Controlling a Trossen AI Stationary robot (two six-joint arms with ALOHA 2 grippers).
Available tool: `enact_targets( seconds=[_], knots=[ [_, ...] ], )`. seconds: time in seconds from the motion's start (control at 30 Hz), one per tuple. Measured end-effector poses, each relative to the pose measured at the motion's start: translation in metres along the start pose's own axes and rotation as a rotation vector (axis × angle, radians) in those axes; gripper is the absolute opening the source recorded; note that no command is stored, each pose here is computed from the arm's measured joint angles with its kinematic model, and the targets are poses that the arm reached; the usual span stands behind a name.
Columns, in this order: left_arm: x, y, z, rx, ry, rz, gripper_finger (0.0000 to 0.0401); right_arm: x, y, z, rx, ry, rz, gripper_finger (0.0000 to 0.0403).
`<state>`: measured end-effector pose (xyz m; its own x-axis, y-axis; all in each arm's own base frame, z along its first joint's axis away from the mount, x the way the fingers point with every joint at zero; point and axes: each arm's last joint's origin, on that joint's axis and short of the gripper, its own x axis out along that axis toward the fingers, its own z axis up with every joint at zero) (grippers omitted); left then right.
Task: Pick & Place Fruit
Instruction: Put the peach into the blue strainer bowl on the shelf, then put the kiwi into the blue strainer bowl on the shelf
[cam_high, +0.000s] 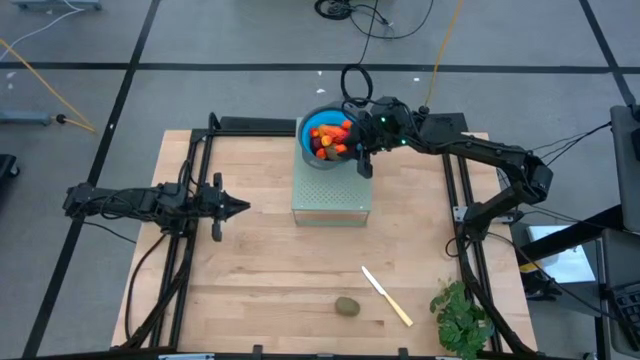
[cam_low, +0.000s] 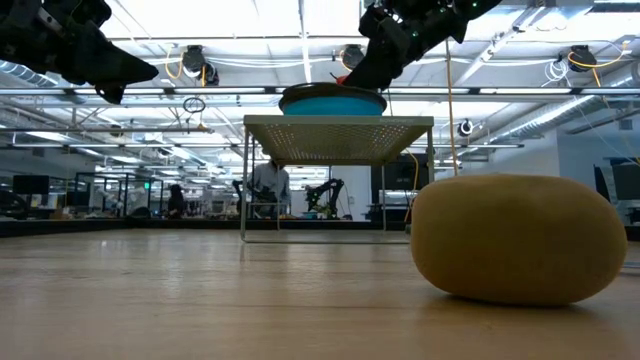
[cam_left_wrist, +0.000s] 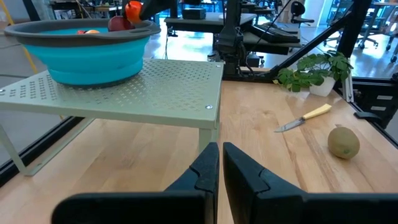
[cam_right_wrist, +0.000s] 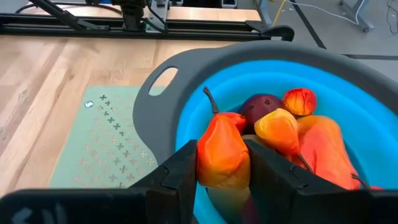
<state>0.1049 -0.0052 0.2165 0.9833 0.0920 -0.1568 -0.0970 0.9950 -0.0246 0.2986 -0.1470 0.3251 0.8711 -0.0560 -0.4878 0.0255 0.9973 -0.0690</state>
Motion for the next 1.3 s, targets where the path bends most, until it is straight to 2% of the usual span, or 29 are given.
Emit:
enact_targets(
  seconds=[0.67,0.83,1.1,1.3],
  knots=[
    [0.0,0.0,0.0,-0.005,0.0,0.0,0.0021,0.0,-0.001,0.001,-0.01,-0.014,-0.007,0.015],
    [0.0,0.0,0.0,-0.005,0.0,0.0,0.0021,-0.017,0.006,0.012,-0.037,-0.07,-0.018,0.0118],
    [0.0,0.0,0.0,-0.001,0.0,0.0,0.0021,-0.044,0.034,0.028,-0.088,-0.134,0.025,0.0016],
    [0.0,0.0,0.0,-0.01,0.0,0.0,0.0021,-0.053,0.06,0.035,-0.096,-0.141,0.036,0.0006]
  ],
)
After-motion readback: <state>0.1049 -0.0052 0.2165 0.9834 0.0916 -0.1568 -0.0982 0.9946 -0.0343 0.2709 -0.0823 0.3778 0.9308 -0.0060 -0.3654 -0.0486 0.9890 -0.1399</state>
